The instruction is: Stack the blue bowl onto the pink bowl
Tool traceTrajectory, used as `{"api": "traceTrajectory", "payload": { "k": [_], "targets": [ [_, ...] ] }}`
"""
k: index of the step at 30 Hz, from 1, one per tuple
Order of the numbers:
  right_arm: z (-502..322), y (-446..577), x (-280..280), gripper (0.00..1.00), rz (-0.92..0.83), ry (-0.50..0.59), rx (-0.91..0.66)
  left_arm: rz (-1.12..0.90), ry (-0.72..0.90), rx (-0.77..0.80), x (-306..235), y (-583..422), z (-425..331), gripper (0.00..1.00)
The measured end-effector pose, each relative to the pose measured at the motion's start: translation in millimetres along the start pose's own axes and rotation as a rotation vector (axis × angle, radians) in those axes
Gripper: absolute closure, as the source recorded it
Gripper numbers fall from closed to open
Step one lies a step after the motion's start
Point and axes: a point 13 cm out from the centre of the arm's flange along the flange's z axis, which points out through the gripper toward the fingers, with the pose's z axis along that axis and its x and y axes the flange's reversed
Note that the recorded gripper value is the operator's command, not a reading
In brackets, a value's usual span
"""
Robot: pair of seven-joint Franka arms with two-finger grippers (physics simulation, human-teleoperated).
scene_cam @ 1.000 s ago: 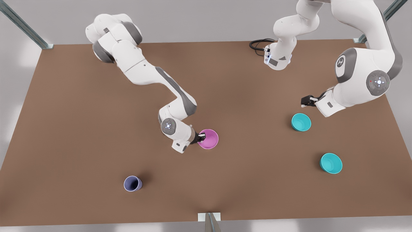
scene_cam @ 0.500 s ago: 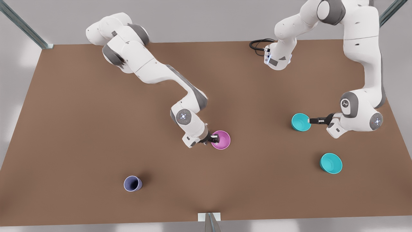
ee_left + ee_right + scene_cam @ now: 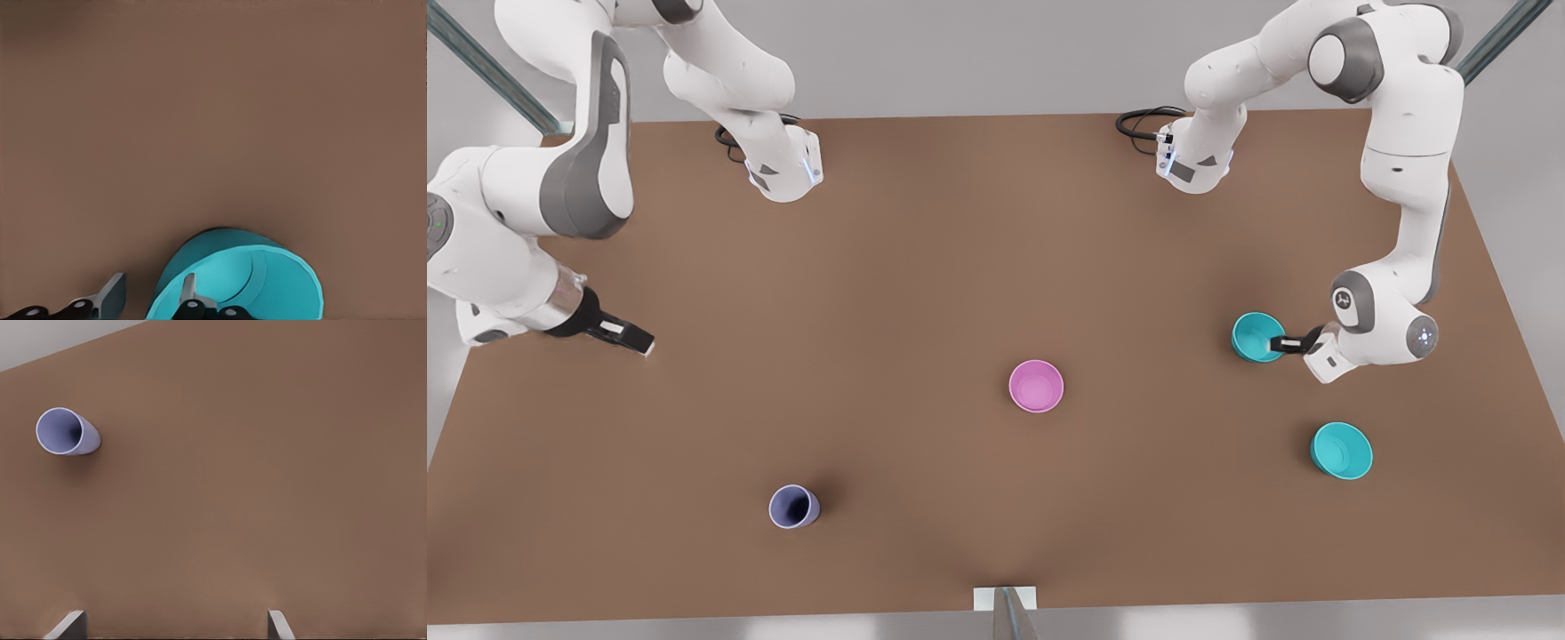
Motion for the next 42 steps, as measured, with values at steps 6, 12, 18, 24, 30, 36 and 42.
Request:
{"api": "traceTrajectory", "payload": {
  "k": [6, 12, 18, 24, 30, 36, 42],
  "targets": [
    [5.1, 5.1, 18.8, 0.0, -0.155, 0.062, 0.008, 0.055, -0.026, -0.021, -5.2, -2.2, -15.6, 0.79],
    [8.7, 3.4, 23.6, 0.0, -0.253, 0.089, 0.008, 0.233, -0.079, -0.098, -32.9, -133.7, -83.0, 0.79],
    [12.2, 3.9, 26.6, 0.0, -0.325, 0.104, 0.006, 0.385, -0.117, -0.104, -95.8, -384.1, -66.0, 0.79],
    [14.5, 3.7, 28.5, 0.0, -0.375, 0.113, 0.004, 0.241, -0.114, -0.072, -120.4, -472.6, -42.8, 0.79],
    [16.2, 3.9, 29.4, 0.0, -0.411, 0.118, 0.002, 0.067, -0.064, -0.072, -119.1, -486.9, -2.0, 0.79],
    [17.1, 3.9, 30.0, 0.0, -0.436, 0.122, 0.001, -0.077, -0.072, -0.062, -128.3, -486.6, 2.5, 0.79],
    [18.1, 4.0, 29.9, 0.0, -0.454, 0.124, 0.0, -0.181, -0.073, -0.056, -129.6, -485.7, 7.5, 0.79]
  ]
}}
